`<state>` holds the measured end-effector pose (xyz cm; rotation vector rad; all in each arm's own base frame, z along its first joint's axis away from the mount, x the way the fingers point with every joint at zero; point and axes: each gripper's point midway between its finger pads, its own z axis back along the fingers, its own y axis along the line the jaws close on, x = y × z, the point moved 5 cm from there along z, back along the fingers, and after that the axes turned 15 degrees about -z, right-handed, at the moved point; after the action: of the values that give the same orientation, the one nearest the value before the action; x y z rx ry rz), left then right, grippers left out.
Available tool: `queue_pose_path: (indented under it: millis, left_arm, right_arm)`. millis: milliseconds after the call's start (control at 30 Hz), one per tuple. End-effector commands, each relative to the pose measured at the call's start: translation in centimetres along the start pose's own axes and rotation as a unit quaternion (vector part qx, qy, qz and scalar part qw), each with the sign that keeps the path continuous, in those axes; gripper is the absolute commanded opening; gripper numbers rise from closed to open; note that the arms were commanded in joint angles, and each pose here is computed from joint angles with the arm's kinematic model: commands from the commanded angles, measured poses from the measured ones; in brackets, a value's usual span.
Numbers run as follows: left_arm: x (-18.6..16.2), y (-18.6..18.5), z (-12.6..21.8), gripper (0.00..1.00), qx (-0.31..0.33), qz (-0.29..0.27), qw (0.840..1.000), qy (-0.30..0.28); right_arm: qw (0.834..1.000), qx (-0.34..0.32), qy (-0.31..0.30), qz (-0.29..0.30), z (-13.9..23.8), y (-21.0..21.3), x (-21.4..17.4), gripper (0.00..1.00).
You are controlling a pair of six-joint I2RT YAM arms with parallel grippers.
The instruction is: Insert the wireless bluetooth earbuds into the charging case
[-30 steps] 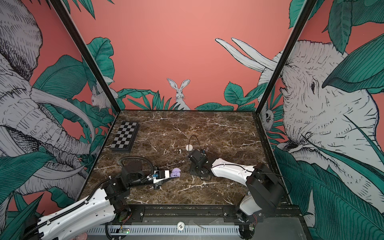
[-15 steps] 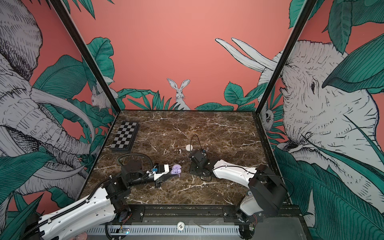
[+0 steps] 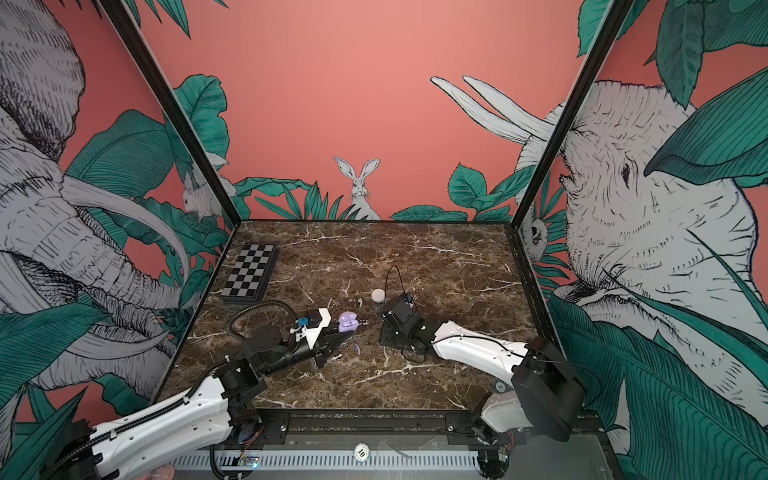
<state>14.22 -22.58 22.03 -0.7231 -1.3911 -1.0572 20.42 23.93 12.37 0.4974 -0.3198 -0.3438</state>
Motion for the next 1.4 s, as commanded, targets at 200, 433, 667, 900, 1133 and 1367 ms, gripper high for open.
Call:
queue_pose_path:
  millis: [200, 433, 667, 900, 1133, 1367]
  left_arm:
    - [-1.6, 0.6, -0.7, 0.00, 0.044, 0.014, 0.998, -0.035]
    - [-2.6, 0.3, -1.0, 0.00, 0.042, -0.001, 0.998, -0.043]
    - [-2.8, 0.3, -1.0, 0.00, 0.044, -0.012, 0.998, -0.039]
    - [-2.9, 0.5, -1.0, 0.00, 0.051, -0.014, 0.998, -0.035]
    - [-2.8, 0.8, -1.3, 0.00, 0.064, -0.023, 0.997, -0.038]
    - [-2.1, 0.8, -1.3, 0.00, 0.057, -0.019, 0.997, -0.050]
  right_arm:
    - [0.999, 0.035, -0.035, 0.016, 2.1, 0.9, 1.0, 0.12]
    - [0.996, 0.070, -0.051, 0.032, 3.6, 2.1, 1.5, 0.12]
    - [0.990, 0.110, -0.073, 0.043, 5.3, 3.1, 2.0, 0.12]
    - [0.986, 0.137, -0.082, 0.048, 6.6, 4.0, 2.2, 0.12]
    - [0.976, 0.183, -0.104, 0.062, 8.9, 5.3, 2.6, 0.12]
    - [0.963, 0.225, -0.125, 0.080, 11.2, 6.6, 2.6, 0.12]
